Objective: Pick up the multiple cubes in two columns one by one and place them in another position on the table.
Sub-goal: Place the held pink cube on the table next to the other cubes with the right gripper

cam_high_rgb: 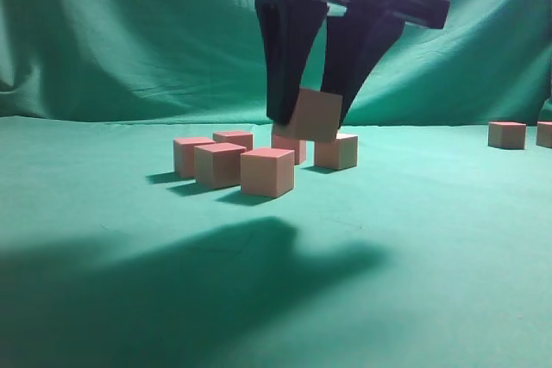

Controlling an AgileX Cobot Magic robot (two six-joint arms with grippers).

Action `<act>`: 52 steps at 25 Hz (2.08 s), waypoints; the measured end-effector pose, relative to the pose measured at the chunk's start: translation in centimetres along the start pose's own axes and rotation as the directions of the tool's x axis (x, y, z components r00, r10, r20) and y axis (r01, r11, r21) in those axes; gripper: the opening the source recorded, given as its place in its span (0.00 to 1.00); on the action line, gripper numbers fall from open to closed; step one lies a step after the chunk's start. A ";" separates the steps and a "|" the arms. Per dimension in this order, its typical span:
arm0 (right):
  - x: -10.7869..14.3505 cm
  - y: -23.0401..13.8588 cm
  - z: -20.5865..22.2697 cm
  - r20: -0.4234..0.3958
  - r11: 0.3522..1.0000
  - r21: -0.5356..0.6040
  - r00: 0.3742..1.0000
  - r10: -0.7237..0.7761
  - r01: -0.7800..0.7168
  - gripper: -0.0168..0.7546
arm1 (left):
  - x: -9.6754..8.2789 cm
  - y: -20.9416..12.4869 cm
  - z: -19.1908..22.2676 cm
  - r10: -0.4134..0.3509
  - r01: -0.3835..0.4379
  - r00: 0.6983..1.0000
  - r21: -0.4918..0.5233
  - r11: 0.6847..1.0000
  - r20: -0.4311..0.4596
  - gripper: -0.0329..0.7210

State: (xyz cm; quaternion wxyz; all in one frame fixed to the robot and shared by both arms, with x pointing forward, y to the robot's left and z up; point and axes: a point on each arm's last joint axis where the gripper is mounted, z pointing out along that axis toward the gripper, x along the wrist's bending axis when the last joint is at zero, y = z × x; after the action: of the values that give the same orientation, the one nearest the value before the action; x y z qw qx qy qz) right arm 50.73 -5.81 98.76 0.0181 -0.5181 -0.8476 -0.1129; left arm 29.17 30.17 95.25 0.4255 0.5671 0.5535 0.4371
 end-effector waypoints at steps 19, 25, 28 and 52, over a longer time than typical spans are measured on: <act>-0.9 0.7 3.4 0.087 0.997 0.010 0.994 0.070 -0.071 0.37 | 0.0 0.0 0.0 0.000 0.000 1.000 0.000 1.000 0.000 0.04; -1.1 0.7 4.4 0.097 0.997 0.032 0.993 0.071 -0.074 0.37 | 0.0 0.0 0.0 0.000 0.000 1.000 0.000 1.000 0.000 0.04; -1.1 0.7 4.4 0.097 0.997 0.032 0.993 0.071 -0.074 0.37 | 0.0 0.0 0.0 0.000 0.000 1.000 0.000 1.000 0.000 0.04; -1.1 0.2 1.8 0.118 0.998 0.020 0.992 0.049 -0.051 0.72 | 0.0 0.0 0.0 0.000 0.000 1.000 0.000 1.000 0.000 0.04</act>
State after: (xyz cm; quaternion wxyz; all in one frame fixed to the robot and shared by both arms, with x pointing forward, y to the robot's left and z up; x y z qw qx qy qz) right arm 51.63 -6.33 96.84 -0.0229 -0.5447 -0.8352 -0.0721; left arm 29.17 30.17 95.25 0.4255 0.5671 0.5535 0.4371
